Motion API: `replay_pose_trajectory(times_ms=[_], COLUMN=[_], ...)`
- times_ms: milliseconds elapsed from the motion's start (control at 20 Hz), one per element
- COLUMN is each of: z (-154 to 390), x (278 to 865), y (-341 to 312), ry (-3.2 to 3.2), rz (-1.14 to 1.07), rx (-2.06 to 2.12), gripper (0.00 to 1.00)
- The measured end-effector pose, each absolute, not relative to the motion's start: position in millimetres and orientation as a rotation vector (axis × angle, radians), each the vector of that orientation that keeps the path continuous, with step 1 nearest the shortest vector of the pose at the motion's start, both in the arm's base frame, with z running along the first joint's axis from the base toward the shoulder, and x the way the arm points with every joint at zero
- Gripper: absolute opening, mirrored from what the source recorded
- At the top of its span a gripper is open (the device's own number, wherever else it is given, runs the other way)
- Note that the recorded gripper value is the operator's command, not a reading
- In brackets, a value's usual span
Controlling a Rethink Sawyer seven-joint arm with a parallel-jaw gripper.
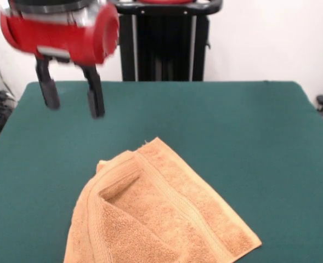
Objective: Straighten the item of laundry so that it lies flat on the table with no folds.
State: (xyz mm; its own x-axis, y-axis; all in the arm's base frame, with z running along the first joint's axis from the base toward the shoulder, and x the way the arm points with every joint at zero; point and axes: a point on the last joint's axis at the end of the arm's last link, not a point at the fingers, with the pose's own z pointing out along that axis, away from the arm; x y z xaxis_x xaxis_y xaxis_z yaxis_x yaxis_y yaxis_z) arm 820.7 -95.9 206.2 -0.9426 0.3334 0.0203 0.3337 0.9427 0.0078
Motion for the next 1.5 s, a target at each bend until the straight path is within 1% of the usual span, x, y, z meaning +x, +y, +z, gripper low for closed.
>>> replay_pose_trajectory(times_ms=[350, 950, 1000, 1500], z=[142, 74, 68, 63], x=[810, 788, 785, 781], y=[-89, -92, -96, -103], ry=[-3.041, -3.038, -3.038, -3.037], rz=[-0.042, -0.067, -0.069, -0.064], rx=[-0.509, -0.511, -0.518, -0.526], gripper=[1.0, 1.0, 0.0, 0.0])
